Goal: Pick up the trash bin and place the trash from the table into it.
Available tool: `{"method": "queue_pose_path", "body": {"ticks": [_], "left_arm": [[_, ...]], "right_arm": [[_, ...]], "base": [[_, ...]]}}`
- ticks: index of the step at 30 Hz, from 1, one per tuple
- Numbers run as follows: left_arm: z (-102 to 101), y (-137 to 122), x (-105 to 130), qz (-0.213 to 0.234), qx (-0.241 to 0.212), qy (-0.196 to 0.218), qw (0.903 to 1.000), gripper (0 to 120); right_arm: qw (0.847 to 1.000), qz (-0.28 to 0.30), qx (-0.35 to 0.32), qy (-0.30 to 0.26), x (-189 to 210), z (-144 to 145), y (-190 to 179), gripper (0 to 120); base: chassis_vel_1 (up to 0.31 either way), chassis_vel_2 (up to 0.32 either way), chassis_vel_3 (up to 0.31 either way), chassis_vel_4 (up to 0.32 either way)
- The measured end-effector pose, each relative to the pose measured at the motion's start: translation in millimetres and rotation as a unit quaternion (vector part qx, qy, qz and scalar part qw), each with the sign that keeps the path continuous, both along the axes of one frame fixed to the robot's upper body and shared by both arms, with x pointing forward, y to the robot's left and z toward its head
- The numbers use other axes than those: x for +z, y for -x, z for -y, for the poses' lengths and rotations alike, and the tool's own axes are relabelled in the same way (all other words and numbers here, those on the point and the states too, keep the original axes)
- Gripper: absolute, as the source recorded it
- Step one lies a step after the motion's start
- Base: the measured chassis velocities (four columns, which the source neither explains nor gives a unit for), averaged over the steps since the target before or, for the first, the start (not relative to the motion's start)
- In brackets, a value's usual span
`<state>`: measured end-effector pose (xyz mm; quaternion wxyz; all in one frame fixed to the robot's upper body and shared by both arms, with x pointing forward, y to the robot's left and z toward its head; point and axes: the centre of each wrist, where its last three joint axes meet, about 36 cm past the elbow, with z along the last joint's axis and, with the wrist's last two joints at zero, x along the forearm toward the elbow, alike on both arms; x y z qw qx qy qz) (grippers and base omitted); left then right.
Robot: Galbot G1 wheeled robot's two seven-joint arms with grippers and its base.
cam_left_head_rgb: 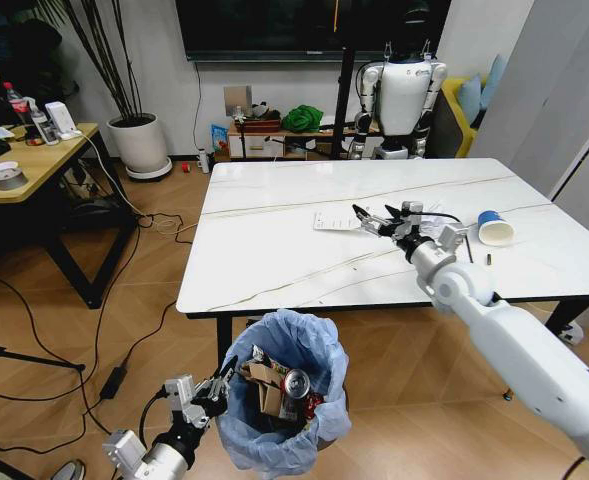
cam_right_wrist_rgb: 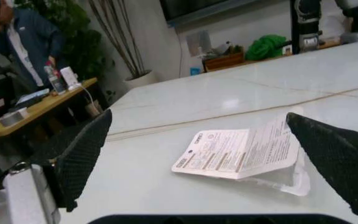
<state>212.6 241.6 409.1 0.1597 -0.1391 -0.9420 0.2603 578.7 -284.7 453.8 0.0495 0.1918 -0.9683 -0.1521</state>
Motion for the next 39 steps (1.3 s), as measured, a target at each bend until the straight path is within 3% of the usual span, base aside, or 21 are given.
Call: {"method": "queue_pose_path", "body": {"ticks": [12,33,39], "left_arm": [[-2,-1,-1,0.0,0.003,0.001,1.0,0],[-3,-2,-2,0.0,0.005,0.0,1.0,0],[-3,-2,-2,0.0,0.005,-0.001,1.0,0]], "right_arm": [[0.997,-0.045,-0.051,-0.03,-29,1,-39,100],[0.992,-0.082,-0.061,-0.077,-58,-19,-70,100],[0.992,-0.078,-0.053,-0.082,-63,-27,-76,88]], "base": [[0.0,0.0,0.0,0.0],[0.0,0.0,0.0,0.0],[0.0,0.0,0.0,0.0]]}}
